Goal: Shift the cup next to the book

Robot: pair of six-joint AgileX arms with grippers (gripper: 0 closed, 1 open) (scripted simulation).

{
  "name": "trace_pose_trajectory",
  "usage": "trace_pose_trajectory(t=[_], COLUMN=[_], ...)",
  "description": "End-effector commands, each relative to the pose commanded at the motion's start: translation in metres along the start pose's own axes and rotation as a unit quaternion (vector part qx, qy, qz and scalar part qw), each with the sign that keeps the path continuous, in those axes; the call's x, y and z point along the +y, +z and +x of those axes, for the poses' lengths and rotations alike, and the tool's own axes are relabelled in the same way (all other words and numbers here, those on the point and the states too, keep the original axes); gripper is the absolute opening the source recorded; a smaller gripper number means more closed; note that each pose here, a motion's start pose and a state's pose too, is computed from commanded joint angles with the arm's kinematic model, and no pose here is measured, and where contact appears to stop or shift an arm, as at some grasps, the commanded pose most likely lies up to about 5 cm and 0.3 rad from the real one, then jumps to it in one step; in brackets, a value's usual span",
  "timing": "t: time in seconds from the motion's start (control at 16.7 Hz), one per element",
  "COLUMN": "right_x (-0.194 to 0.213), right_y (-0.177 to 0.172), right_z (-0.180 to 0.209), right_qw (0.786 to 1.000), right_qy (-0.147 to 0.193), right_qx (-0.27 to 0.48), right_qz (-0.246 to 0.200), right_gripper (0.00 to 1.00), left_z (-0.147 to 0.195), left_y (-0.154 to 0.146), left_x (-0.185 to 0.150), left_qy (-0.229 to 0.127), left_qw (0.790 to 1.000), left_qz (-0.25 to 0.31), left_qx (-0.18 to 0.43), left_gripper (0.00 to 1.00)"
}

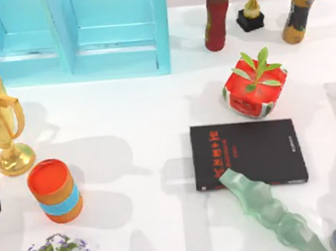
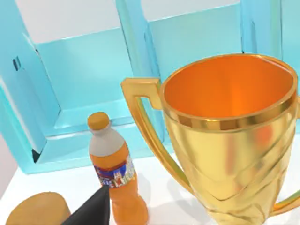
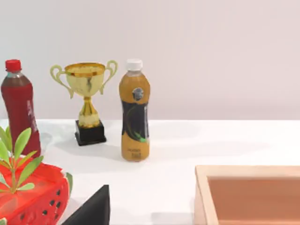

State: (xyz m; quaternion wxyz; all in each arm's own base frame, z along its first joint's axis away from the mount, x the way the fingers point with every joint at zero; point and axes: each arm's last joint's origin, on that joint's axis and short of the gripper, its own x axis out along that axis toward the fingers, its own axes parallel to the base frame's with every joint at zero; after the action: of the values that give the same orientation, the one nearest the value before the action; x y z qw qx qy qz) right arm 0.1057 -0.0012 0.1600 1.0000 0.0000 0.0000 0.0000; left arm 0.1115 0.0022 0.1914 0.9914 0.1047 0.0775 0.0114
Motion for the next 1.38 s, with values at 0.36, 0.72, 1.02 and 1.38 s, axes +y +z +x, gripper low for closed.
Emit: trace_pose_trajectory(t=[0.36,0.72,1.02,1.38], right_x=[0.0,0.0,0.0,0.0], right_y=[0.0,0.0,0.0,0.0], right_z=[0.0,0.0,0.0,0.0], right_qw=[1.0,1.0,1.0,1.0], right_qy=[0.0,0.0,0.0,0.0], right_qx=[0.0,0.0,0.0,0.0], right_qz=[0.0,0.0,0.0,0.0], right_gripper=[1.0,1.0,1.0,1.0], left_z=[0.039,0.104,0.122,0.099], left_y=[0.043,0.04,0.02,0.006], left_x=[0.026,0.082,0.148,0.223], left_qy=[-0.055,-0.267,-0.428,-0.514], left_qw=[0.939,0.743,0.625,0.578], left_qz=[0.264,0.463,0.491,0.489], left_qx=[0.216,0.402,0.431,0.403], left_gripper=[1.0,1.0,1.0,1.0])
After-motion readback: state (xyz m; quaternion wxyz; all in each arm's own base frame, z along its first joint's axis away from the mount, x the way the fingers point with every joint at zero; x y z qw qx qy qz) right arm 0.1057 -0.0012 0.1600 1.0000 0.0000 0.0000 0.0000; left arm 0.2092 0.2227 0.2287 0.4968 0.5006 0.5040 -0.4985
